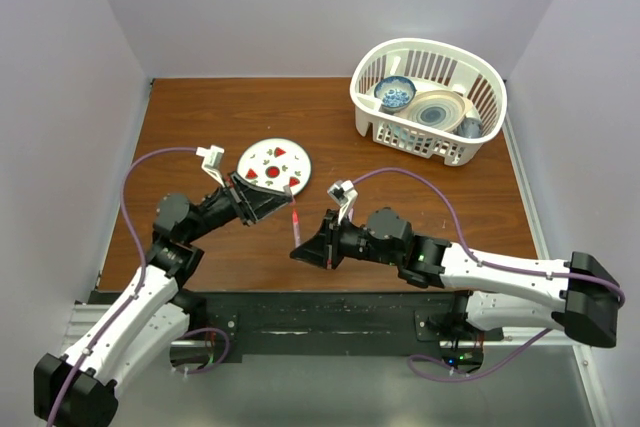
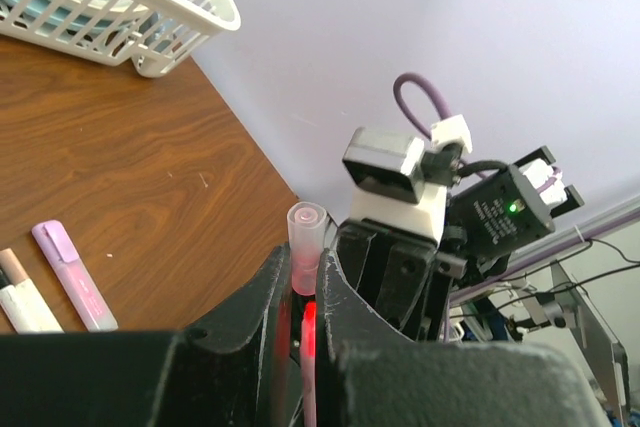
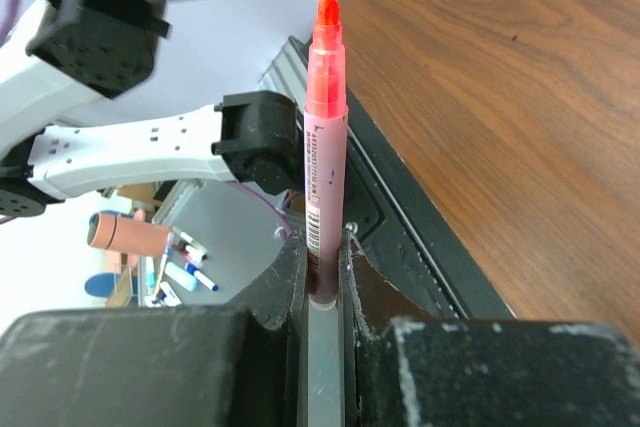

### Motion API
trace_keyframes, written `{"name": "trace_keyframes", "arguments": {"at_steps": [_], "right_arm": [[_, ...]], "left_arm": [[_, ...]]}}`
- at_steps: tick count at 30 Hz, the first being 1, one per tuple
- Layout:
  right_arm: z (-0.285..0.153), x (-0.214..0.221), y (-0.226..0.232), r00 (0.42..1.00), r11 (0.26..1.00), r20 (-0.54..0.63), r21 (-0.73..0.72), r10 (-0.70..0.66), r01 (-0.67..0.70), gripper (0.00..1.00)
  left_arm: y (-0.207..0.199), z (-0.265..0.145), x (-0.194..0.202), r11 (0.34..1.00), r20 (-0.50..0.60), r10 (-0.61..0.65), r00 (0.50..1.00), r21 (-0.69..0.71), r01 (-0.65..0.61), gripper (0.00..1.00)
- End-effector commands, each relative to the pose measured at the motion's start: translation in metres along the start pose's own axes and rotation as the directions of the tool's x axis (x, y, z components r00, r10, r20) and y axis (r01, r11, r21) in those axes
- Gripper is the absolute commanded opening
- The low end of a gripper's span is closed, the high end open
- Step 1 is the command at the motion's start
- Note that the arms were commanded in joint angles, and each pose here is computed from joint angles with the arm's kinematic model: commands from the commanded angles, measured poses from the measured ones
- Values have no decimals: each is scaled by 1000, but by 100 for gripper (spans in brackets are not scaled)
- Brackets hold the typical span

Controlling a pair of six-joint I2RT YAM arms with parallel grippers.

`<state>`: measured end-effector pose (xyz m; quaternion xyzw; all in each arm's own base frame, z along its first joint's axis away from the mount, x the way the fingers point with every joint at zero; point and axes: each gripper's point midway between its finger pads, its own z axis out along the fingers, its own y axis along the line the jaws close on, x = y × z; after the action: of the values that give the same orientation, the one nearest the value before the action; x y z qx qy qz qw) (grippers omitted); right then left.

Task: Insert the pens into the pen caps

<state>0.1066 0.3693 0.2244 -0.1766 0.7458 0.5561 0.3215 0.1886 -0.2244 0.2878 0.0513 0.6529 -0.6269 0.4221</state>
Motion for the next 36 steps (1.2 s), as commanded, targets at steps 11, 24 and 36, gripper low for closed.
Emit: {"name": "trace_keyframes", "arguments": {"at_steps": [11, 24, 36], "right_arm": [[0, -10, 12, 999, 999, 51, -44, -6, 8, 0], [2, -15, 17, 998, 999, 57, -49, -14, 17, 0], [7, -19, 20, 998, 998, 59, -52, -22, 25, 0]], "left_arm": [[-19, 0, -10, 998, 10, 55, 998, 34, -56, 0], [-13, -6, 4, 998, -11, 38, 999, 40, -37, 0], [-9, -9, 12, 998, -35, 37, 999, 42, -35, 0]]}}
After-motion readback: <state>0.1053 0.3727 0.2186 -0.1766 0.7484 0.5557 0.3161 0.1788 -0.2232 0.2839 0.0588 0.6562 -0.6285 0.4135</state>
